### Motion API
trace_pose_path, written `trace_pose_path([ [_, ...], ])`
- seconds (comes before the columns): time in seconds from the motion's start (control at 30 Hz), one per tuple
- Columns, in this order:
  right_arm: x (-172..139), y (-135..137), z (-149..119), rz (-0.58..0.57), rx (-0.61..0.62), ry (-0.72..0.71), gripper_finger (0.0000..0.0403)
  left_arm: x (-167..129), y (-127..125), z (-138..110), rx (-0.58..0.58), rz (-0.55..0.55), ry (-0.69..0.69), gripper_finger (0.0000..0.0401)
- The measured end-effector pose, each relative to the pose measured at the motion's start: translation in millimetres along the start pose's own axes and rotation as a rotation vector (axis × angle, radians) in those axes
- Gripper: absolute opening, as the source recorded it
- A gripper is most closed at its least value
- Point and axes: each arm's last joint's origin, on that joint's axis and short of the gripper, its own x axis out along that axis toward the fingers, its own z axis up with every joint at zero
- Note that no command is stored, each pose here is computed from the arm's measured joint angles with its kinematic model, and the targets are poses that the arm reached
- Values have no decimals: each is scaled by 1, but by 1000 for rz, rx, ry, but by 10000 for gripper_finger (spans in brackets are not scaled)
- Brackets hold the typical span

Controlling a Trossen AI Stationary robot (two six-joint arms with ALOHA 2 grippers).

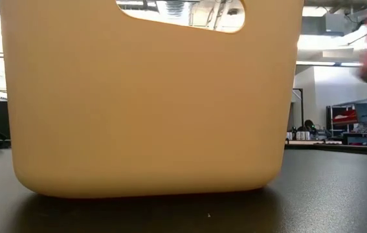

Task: Sort soda cans
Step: Put the top red-white soda can into the yellow bin

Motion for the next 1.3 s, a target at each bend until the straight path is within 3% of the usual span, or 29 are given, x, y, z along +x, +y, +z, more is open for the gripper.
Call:
trace_pose_path([
  [0.13, -22, -2, 41, 57, -11, -153, 278, 2, 1, 1, 3, 6, 2, 389],
  [0.3, -28, 10, 100, 83, -108, -254, 278, 5, 4, 4, -12, 14, 4, 389],
  [0.57, -15, 55, 183, 111, -298, -363, 278, 2, 5, 16, -90, 2, -5, 389],
  [0.93, 48, 120, 220, 37, -642, -249, 278, -8, 6, 13, -76, -3, -7, 389],
  [1.3, 102, 139, 235, -46, -794, -134, 278, -9, 9, 11, -77, 17, -1, 389],
])
